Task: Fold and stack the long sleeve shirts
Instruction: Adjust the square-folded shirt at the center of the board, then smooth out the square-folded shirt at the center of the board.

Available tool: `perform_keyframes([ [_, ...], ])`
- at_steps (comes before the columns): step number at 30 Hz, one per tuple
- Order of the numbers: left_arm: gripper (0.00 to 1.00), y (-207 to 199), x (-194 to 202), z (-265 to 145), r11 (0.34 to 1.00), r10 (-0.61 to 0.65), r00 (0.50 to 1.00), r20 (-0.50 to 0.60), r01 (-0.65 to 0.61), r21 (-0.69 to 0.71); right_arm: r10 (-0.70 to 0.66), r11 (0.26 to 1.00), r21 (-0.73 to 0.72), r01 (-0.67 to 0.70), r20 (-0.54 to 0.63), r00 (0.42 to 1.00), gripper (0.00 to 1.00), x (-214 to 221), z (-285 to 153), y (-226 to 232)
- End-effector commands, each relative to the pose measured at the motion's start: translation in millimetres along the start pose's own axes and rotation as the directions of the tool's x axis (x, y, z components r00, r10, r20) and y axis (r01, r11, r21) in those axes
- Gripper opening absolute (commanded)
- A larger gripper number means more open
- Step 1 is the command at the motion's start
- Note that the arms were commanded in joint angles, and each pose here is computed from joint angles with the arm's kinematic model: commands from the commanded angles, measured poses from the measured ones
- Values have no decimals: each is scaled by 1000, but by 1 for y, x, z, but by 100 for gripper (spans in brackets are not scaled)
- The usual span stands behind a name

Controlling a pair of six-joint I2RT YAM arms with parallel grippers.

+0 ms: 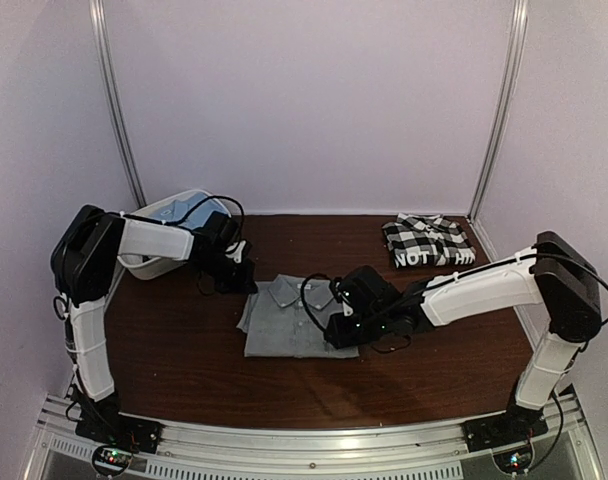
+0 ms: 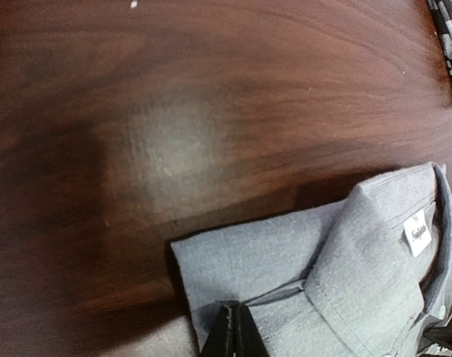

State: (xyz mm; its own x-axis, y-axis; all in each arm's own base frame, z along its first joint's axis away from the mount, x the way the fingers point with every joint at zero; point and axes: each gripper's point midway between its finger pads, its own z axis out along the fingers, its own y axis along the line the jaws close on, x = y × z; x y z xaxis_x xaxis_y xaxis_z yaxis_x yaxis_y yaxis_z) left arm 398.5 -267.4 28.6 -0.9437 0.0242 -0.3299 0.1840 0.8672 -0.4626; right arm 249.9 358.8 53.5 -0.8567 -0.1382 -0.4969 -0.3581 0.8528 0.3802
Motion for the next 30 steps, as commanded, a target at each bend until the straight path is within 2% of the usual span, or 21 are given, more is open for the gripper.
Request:
perform_keyframes([
  [1, 13, 2, -21, -15, 997, 57, 998, 37, -55, -47, 26, 998, -62, -20, 97, 995, 31, -35, -26, 17],
  [4, 29, -4, -25, -36, 997, 62, 995, 74, -58, -55, 55, 996, -78, -45, 124, 991, 31, -51, -31, 12],
  [6, 33, -6, -23, -50, 997, 56, 993, 100, -51, -57, 62, 995, -81, -52, 126, 990, 31, -55, -30, 10],
  [12, 33, -5, 8, -70, 1000, 19, 995, 96, -16, -24, 49, 998, -54, -43, 126, 991, 31, -62, -25, 2],
  [17, 34, -20, 31, -76, 996, 10, 996, 90, -18, 90, 70, 997, -3, -71, 150, 986, 32, -73, -24, -23],
  [23, 28, -45, 35, -79, 986, 33, 994, 107, -50, 161, 89, 995, -59, -82, 142, 986, 31, -80, -21, -18],
  [30, 24, -62, 41, -63, 975, 40, 996, 86, -58, 213, 93, 991, -107, -81, 104, 990, 27, -65, -15, -10],
])
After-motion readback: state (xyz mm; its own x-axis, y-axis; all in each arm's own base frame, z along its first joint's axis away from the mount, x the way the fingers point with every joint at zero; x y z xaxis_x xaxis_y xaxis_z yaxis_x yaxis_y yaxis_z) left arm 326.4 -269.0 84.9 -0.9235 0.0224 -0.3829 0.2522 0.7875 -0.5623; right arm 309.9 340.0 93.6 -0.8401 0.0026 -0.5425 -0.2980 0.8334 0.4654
